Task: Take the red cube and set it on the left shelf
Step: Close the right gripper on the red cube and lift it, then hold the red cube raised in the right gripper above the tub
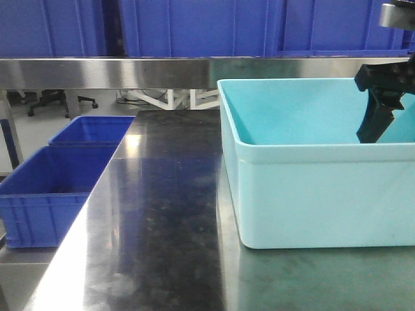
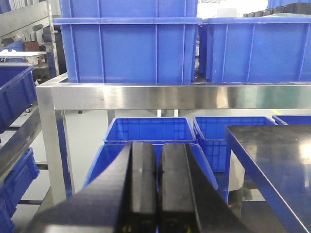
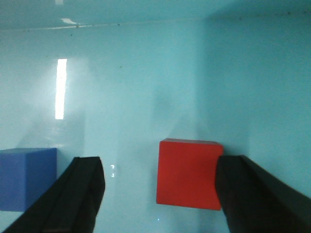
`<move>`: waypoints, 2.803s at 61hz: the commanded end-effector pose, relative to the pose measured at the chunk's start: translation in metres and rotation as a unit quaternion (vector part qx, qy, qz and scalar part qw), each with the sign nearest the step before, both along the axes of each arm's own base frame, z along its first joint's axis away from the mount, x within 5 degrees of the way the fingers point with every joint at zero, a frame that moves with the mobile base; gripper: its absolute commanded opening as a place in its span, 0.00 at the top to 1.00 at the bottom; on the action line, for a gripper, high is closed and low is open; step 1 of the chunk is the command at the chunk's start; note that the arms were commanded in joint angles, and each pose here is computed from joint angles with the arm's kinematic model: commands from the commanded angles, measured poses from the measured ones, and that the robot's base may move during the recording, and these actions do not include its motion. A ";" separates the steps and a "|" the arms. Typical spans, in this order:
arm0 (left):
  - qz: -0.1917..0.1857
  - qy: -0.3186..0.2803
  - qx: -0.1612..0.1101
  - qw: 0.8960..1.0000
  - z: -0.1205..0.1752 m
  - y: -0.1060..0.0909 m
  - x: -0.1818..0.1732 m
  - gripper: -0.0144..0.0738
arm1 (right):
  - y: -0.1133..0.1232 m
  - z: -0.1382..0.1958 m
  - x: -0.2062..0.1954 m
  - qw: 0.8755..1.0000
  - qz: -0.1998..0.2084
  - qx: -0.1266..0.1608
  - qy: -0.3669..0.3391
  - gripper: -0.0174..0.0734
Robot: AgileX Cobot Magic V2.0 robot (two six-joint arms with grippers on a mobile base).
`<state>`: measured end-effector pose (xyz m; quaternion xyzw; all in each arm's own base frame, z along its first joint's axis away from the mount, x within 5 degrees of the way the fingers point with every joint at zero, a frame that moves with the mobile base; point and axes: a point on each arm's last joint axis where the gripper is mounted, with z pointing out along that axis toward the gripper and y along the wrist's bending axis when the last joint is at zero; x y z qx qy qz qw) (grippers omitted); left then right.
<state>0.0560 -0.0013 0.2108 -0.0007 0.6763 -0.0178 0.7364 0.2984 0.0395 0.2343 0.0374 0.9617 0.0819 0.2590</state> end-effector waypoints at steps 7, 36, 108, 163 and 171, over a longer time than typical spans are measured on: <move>0.001 -0.038 -0.001 0.999 0.000 0.000 -0.001 0.72 | -0.001 0.022 0.005 0.998 0.003 -0.006 -0.056 0.17; 0.001 -0.038 -0.001 0.999 0.000 0.000 -0.001 0.72 | -0.007 0.019 0.007 0.999 -0.004 -0.013 -0.050 0.17; 0.001 -0.038 -0.001 0.999 0.000 0.000 -0.001 0.72 | -0.009 0.144 -0.026 0.968 -0.005 0.005 -0.250 0.75; 0.001 -0.038 -0.001 0.999 0.000 0.000 -0.001 0.72 | -0.025 0.161 -0.184 0.892 -0.014 0.024 -0.452 0.75; 0.001 -0.038 -0.001 0.999 0.000 0.000 -0.001 0.72 | -0.024 0.159 -0.184 0.891 0.000 0.005 -0.453 0.75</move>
